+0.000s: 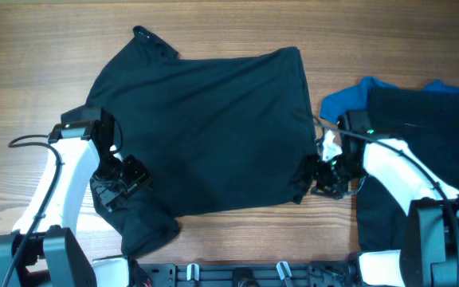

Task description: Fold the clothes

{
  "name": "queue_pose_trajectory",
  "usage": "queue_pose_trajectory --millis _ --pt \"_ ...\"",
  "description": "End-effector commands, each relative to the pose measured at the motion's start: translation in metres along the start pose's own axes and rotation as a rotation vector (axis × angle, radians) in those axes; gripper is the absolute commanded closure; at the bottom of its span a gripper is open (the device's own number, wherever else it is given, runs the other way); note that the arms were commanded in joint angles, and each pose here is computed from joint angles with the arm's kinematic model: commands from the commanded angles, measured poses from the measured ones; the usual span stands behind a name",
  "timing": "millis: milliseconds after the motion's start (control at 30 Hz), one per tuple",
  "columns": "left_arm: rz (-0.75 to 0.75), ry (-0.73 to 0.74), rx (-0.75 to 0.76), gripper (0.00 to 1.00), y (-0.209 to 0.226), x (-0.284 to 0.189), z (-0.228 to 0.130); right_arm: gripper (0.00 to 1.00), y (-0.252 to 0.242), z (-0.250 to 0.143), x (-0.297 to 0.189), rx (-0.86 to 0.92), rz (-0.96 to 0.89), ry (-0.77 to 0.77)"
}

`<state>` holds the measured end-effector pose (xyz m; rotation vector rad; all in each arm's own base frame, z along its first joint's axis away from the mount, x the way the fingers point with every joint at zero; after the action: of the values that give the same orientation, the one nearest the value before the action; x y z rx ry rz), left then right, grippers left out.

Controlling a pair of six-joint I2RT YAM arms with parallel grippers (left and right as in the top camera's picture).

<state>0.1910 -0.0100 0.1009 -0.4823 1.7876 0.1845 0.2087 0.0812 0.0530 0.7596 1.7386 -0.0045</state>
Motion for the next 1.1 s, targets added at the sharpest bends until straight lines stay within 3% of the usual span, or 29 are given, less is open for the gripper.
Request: queue_pose_trajectory --millis 0,100,167,300,467,533,633,733,1067 --pt "-0.012 -0.002 -0.007 0.33 -0.002 0.0 -0.002 0.3 0.0 -0.003 0.013 0.0 -0.021 -0.007" --pt "-0.012 -0.002 -0.007 0.33 -0.002 0.0 -0.002 0.38 0.004 -0.004 0.02 0.003 -0.018 -0.019" --pt "-0.014 -0.005 -0.006 0.33 -0.002 0.0 -0.001 0.63 0.004 -0.005 0.023 0.022 -0.025 -0.025" --pt "-0.013 -0.006 0.005 0.33 -0.002 0.0 -0.001 0.95 0.002 -0.003 0.024 0.038 -0.031 -0.035" --pt "-0.012 -0.001 0.004 0.35 -0.002 0.0 -0.002 0.96 0.007 0.001 0.019 0.002 -0.031 -0.047" --pt "-0.011 0.003 0.007 0.41 -0.002 0.0 -0.003 0.96 0.016 0.003 0.007 -0.03 -0.032 -0.044" --pt "-0.01 0.005 0.007 0.42 -0.002 0.0 -0.003 0.96 0.039 0.001 -0.028 -0.078 -0.043 -0.022" --pt "-0.01 0.005 0.007 0.42 -0.002 0.0 -0.003 0.96 0.066 0.012 -0.054 -0.11 -0.002 -0.085" --pt "-0.022 0.086 0.044 0.35 -0.012 0.014 -0.023 0.96 0.085 0.036 -0.058 -0.053 0.081 -0.196"
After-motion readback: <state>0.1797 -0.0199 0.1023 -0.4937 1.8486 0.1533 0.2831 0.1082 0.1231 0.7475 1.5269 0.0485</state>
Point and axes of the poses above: each gripper's point midway between its finger pads, its own x axis out along the fingers, its own y axis along the line the jaws close on, z = x × y, the point moved 4 cm from there along -x, back along the fingers, and after that the axes turned 14 degrees about x, right-handed, at the moved point
